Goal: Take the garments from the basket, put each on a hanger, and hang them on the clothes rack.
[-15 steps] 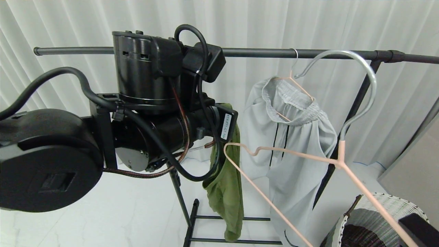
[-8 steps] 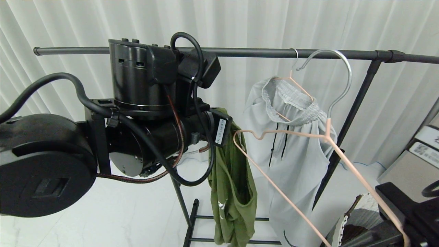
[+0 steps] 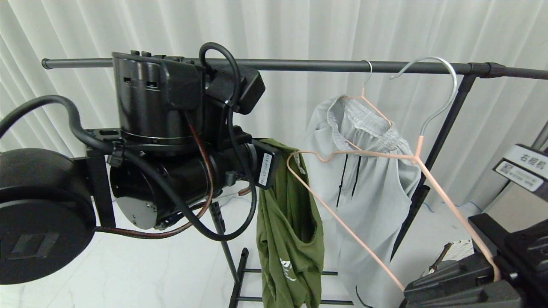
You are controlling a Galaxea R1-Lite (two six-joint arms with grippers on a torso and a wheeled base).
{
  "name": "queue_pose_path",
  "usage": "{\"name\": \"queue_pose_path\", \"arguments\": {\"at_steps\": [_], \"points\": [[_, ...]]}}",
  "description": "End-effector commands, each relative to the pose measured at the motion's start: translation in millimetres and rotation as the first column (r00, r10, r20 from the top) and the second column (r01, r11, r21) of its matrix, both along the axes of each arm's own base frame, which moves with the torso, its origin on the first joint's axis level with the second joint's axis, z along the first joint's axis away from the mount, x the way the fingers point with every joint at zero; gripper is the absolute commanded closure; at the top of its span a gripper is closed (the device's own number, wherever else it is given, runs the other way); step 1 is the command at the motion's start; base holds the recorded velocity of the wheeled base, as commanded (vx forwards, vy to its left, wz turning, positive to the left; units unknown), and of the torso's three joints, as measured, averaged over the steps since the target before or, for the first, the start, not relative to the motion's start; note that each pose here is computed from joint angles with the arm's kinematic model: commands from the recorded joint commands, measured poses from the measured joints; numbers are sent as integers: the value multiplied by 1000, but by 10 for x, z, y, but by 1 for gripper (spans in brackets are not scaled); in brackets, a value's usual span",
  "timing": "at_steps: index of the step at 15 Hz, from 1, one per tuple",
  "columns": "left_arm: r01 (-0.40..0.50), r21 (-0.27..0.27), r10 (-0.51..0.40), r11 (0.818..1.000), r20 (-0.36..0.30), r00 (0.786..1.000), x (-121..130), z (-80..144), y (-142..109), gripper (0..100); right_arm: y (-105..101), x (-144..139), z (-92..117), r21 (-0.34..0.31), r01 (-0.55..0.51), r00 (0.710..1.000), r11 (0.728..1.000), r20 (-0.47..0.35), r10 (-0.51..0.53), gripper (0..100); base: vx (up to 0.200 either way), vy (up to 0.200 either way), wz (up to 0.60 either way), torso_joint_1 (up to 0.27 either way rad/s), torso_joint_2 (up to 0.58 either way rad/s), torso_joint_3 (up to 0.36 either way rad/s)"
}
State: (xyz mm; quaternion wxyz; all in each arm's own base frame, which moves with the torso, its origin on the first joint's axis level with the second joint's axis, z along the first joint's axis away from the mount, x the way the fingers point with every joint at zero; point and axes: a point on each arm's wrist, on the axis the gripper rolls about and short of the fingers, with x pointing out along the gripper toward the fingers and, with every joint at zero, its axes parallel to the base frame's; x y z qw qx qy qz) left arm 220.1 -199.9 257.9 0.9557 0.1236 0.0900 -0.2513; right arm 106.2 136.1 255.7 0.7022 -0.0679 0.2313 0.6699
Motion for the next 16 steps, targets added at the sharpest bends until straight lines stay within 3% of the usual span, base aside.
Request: {"name": "queue_pose_path", "arguments": {"at_steps": [1, 10, 16], "points": [[-1, -15, 2, 1000, 15, 1000, -39, 60, 45, 100, -20, 34, -13, -4, 22, 1000, 1000, -3, -22, 100, 0, 0, 0, 0, 0, 0], [-46, -32, 47, 998, 28, 999, -1, 121, 219, 100, -113, 233, -63, -26, 143, 990, 989, -18, -143, 100, 0, 0, 0, 0, 0, 0], [-93, -19, 93, 995, 19, 995, 97, 74, 309, 100, -123, 261, -56, -21, 122, 992, 992, 40, -122, 100, 0, 0, 0, 0, 0, 0]]}}
